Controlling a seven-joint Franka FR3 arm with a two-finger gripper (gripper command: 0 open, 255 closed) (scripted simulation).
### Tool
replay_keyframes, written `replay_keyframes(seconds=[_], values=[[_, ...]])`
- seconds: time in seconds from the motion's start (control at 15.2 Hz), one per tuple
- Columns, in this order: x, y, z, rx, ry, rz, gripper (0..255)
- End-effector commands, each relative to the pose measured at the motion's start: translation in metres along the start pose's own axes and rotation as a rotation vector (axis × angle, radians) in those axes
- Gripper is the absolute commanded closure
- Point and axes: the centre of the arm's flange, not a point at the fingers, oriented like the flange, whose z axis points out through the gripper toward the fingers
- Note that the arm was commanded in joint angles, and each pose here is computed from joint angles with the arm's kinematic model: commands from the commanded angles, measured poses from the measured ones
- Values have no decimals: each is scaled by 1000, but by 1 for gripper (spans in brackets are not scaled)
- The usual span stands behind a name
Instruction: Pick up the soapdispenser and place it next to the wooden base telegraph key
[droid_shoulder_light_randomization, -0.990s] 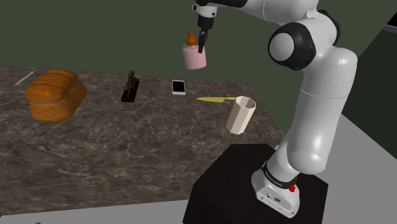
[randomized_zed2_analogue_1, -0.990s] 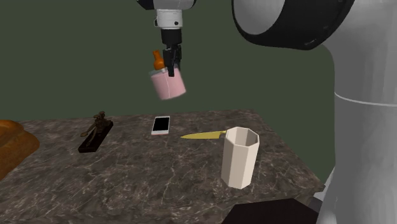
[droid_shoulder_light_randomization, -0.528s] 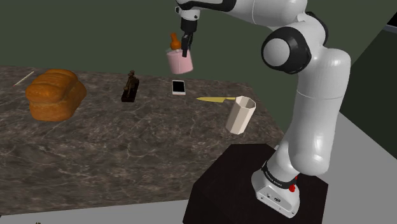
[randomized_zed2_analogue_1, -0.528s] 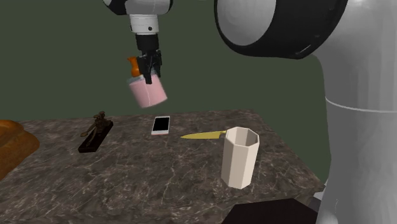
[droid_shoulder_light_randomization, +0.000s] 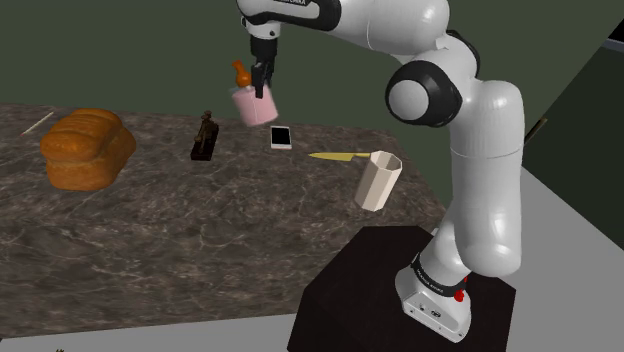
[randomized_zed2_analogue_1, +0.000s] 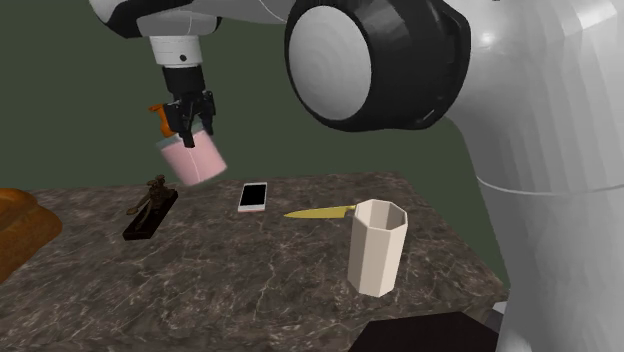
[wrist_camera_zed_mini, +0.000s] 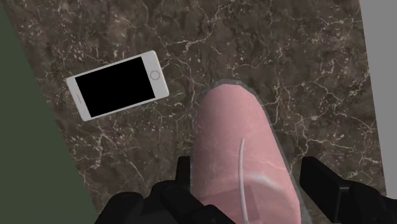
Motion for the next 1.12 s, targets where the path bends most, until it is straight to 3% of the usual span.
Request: replay_keyframes(seconds=[0.0, 0.2, 1.06], values=[[21, -20, 5, 0, 1, 1, 255], [45, -40, 10, 0, 1, 1, 255], [45, -42, 79, 0, 1, 1, 255]])
